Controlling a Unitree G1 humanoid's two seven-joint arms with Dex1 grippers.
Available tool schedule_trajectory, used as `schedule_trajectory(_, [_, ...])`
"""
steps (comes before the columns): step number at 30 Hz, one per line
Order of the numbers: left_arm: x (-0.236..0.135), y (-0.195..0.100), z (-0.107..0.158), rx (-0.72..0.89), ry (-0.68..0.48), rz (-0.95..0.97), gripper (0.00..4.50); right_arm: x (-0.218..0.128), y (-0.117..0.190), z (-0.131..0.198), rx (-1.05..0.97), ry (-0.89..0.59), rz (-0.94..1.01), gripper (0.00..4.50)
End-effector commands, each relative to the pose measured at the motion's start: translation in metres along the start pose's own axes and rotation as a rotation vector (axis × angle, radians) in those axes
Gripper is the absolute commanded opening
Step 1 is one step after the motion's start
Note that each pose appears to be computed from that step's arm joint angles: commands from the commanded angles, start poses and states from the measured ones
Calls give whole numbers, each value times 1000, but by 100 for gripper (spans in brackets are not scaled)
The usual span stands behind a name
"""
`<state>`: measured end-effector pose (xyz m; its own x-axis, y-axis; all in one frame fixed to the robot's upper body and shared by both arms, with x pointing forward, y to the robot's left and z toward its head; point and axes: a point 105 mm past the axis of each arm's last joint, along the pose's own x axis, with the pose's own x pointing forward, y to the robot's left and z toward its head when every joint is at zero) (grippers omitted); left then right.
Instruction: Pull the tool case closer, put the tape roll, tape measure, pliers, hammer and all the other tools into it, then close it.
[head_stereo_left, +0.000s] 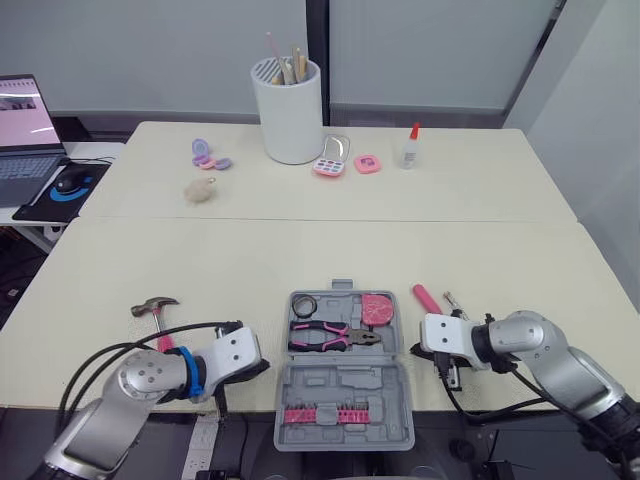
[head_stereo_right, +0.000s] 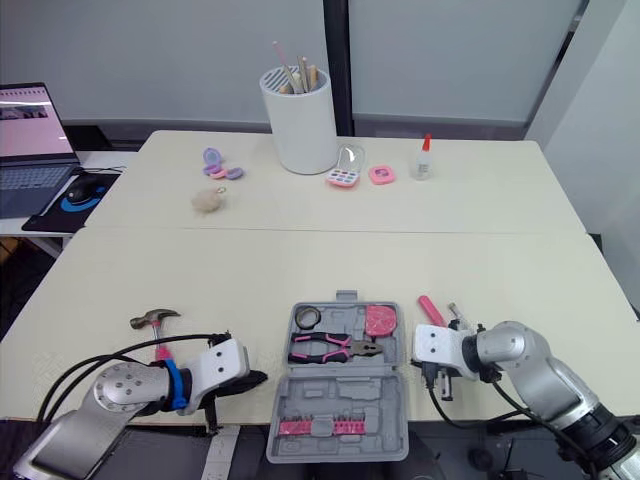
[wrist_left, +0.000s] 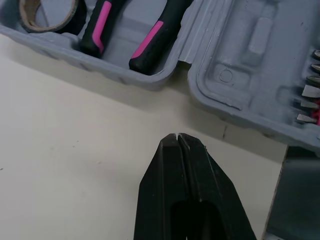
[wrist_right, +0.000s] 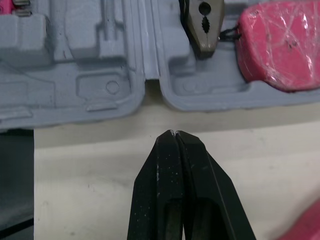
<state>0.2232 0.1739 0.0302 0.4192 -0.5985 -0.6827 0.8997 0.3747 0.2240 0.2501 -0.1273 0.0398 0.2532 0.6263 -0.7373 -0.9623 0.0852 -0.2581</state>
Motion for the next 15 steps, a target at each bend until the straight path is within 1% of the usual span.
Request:
schedule_trajectory(1, [7,-1,6,29,-1,22,0,3,3,3,-9,-3,-5,1])
schedule_trajectory(6, [22,-1,12,36,0,24,0,17,10,8,-15,-12,23,1])
schedule_trajectory(10, [31,-4,20,39,-21,1,0,26,5,18,-27,-36,19,1])
schedule_trajectory(15, [35,2,29,27,-46,12,0,29,-4,29,-24,-66,7,1])
